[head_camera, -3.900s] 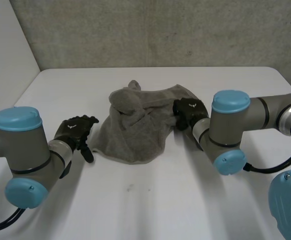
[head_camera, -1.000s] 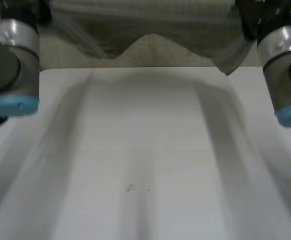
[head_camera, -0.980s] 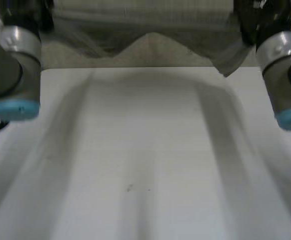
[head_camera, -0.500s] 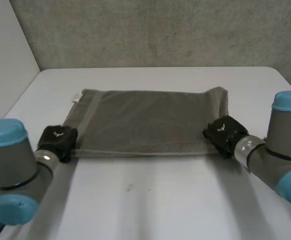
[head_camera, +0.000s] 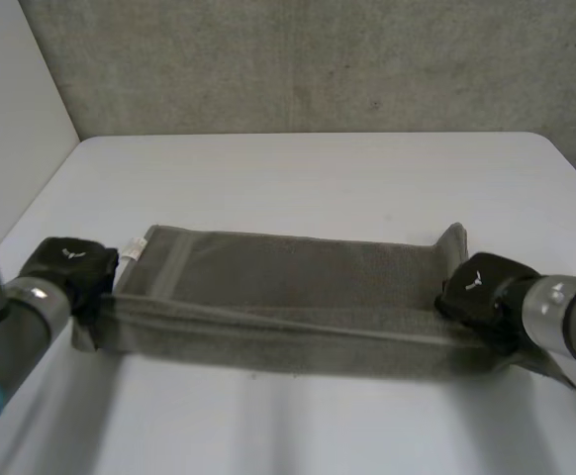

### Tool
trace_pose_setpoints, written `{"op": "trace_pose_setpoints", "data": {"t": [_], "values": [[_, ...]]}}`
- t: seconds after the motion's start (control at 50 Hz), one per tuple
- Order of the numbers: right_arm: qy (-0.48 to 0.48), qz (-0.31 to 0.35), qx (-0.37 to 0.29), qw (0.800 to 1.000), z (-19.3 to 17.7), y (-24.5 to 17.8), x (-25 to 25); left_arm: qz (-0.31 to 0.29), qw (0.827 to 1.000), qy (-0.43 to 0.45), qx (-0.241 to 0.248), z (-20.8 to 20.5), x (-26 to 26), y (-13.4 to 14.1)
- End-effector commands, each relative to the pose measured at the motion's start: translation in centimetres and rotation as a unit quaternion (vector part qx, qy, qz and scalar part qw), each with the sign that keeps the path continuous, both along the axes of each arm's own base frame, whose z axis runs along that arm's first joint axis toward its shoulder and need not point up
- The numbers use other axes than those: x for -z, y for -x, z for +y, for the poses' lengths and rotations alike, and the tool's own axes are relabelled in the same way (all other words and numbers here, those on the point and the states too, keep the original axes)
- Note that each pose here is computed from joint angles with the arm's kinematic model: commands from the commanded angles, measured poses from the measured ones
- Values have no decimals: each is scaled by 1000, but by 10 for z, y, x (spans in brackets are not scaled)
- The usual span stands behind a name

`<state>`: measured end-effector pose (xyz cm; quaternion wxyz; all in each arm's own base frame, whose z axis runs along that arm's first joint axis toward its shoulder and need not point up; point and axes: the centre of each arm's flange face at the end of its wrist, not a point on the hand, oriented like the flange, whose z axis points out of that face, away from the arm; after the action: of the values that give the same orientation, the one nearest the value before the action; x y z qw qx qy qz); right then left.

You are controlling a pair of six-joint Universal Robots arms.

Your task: Fold the towel.

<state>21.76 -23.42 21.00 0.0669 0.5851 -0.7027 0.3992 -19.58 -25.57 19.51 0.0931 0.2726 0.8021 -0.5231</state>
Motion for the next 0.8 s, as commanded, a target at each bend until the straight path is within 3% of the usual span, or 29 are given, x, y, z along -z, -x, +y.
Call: {"op": "trace_pose_setpoints", "data": {"t": [0.02,0.12,0.16,0.18,0.22,0.24,0.26,0.28,0.32,0.34,0.36,0.38,0.4,0.42,0.46,0.5,0.54,0.56,0.58,0.6,0.62,0.64,0.66,0.72,0.74,0.78,0.8], "values": [[1,19,20,1000,-25,-4,23,-1,1000,1,16,-26,21,19],[46,9,23,999,-50,-10,20,9,999,36,19,-50,17,28],[135,-24,29,990,-85,-21,-1,31,994,97,25,-76,-2,42],[135,-25,29,990,-85,-21,-2,31,994,98,25,-76,-2,42],[260,-81,37,961,-118,-34,-47,51,988,145,26,-91,-23,50],[261,-81,37,961,-118,-34,-47,71,976,203,27,-106,-50,56],[334,-127,46,933,-132,-40,-77,95,959,265,25,-118,-82,61],[334,-127,46,933,-132,-40,-77,96,959,265,25,-119,-82,61],[453,-232,63,859,-145,-47,-134,168,911,377,23,-129,-147,65],[453,-233,64,858,-145,-47,-134,168,911,377,23,-129,-148,65],[495,-276,68,821,-144,-44,-160,205,884,419,26,-128,-175,66],[525,-310,67,789,-140,-42,-179,205,884,419,26,-128,-175,66],[526,-311,67,789,-140,-42,-180,237,860,450,25,-125,-197,64],[537,-325,65,776,-136,-41,-187,261,843,470,23,-121,-212,61],[535,-325,63,777,-133,-40,-187,273,835,478,21,-117,-218,60],[529,-324,62,782,-131,-41,-184,275,837,472,18,-116,-216,58],[503,-315,60,802,-129,-42,-166,262,861,436,11,-115,-191,56],[503,-315,60,803,-129,-42,-166,262,861,436,11,-115,-190,56],[487,-308,59,815,-129,-40,-156,254,873,416,7,-115,-175,53],[463,-300,53,832,-128,-41,-141,254,873,416,7,-115,-175,53],[463,-300,53,833,-127,-41,-141,247,885,393,3,-114,-158,51],[437,-293,43,849,-125,-43,-126,237,899,368,-2,-112,-138,49],[437,-293,43,849,-125,-43,-126,237,899,368,-2,-112,-138,49],[344,-271,11,899,-112,-47,-71,205,938,280,-12,-98,-71,41],[344,-271,11,899,-112,-47,-71,205,938,280,-12,-98,-71,41],[284,-256,3,924,-101,-47,-30,187,957,223,-6,-86,-30,39],[284,-256,3,924,-101,-47,-29,187,957,223,-6,-86,-29,39]]}}
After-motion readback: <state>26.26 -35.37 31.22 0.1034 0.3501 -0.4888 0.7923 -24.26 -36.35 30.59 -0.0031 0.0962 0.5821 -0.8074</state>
